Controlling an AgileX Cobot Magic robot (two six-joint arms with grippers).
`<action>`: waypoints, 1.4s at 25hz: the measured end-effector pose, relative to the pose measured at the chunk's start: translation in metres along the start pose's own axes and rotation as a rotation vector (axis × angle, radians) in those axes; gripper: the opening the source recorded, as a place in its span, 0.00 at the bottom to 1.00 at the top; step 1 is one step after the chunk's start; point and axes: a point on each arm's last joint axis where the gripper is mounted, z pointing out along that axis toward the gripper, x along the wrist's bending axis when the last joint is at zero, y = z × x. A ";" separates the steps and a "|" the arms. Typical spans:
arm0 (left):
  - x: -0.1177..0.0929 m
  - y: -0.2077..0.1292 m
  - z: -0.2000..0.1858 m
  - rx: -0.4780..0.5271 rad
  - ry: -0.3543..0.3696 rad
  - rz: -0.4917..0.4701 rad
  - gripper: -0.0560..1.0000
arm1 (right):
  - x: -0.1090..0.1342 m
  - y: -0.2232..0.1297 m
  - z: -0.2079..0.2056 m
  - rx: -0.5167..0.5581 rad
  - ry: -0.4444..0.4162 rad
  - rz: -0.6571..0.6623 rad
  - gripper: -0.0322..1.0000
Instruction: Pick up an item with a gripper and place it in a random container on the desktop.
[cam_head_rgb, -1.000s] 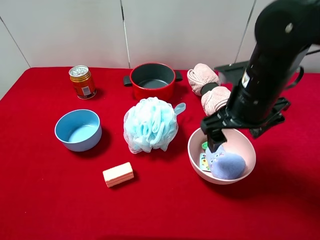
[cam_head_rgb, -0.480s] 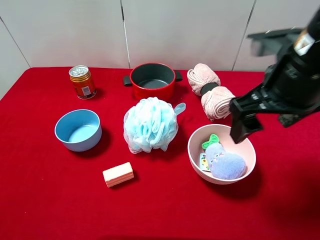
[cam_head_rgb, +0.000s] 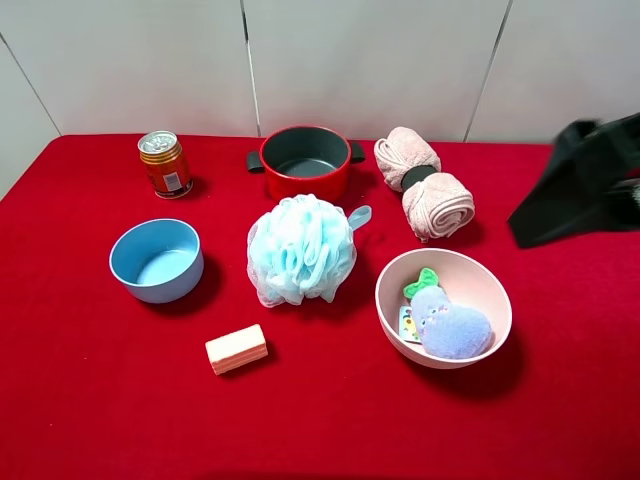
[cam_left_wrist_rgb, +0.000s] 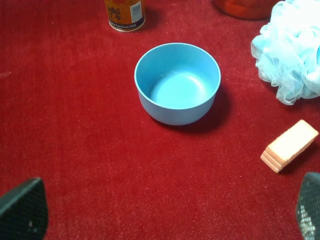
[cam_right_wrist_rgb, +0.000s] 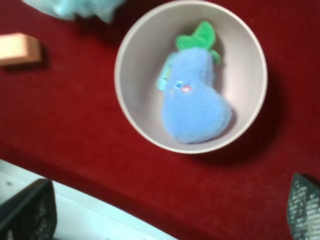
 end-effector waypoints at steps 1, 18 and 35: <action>0.000 0.000 0.000 0.000 0.000 0.000 1.00 | 0.000 -0.004 -0.007 -0.027 0.011 0.000 0.70; 0.000 0.000 0.000 0.000 0.000 0.000 1.00 | -0.015 -0.067 -0.075 -0.347 0.080 -0.024 0.70; 0.000 0.000 0.000 0.000 0.000 0.000 1.00 | -0.045 -0.126 -0.033 -0.380 -0.136 0.254 0.70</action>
